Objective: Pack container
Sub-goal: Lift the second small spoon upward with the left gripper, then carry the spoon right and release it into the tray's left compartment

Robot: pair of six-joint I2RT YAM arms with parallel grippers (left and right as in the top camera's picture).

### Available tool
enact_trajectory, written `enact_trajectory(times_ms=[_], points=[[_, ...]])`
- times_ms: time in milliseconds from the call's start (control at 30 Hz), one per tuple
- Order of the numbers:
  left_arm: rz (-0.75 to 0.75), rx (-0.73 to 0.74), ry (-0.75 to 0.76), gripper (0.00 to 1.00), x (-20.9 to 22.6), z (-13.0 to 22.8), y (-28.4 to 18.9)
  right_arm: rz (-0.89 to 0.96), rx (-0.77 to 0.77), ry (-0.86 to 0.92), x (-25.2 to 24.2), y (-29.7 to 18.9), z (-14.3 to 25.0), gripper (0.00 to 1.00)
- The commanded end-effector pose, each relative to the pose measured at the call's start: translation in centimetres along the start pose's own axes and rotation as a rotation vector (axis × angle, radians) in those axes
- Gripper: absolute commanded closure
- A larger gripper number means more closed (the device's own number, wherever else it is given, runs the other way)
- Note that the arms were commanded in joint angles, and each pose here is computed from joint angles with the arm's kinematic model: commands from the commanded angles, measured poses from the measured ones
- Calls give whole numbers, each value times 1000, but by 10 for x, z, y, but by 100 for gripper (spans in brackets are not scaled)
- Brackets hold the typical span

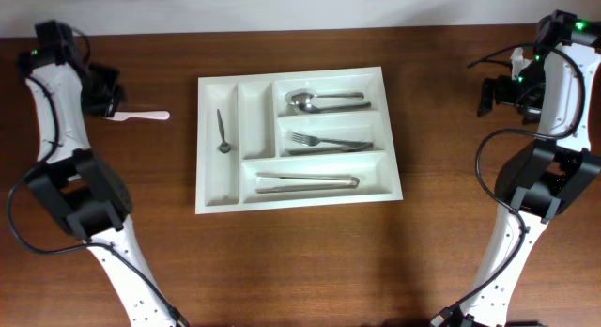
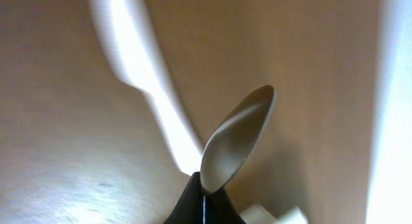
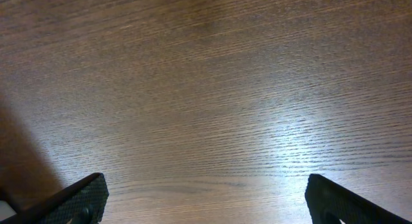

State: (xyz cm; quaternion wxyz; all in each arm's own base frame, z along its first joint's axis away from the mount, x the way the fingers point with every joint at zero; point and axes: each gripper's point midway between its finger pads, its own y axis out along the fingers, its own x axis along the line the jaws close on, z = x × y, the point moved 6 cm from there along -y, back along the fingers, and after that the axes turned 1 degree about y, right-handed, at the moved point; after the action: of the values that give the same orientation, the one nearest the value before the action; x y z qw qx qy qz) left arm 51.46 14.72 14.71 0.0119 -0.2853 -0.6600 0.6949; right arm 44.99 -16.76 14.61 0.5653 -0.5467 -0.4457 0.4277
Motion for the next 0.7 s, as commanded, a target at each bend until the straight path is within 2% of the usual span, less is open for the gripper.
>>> enact_trajectory(times_ms=[0, 167, 200, 367, 533, 667], points=[[166, 55, 361, 98, -50, 36, -18, 2, -36, -9, -1, -13, -1, 1], [203, 68, 657, 98, -83, 83, -20, 2, -36, -9, -1, -13, -1, 1], [198, 89, 732, 98, -90, 102, -16, 2, -36, -9, -1, -13, -1, 1], [99, 78, 951, 98, -97, 142, -7, 3, -35, -9, -1, -13, -1, 1], [-44, 38, 1072, 97, -95, 163, -2, 2, -36, -9, -1, -13, -1, 1], [-217, -20, 1112, 95, -84, 163, -3, 2, -36, -9, -1, -13, -1, 1]])
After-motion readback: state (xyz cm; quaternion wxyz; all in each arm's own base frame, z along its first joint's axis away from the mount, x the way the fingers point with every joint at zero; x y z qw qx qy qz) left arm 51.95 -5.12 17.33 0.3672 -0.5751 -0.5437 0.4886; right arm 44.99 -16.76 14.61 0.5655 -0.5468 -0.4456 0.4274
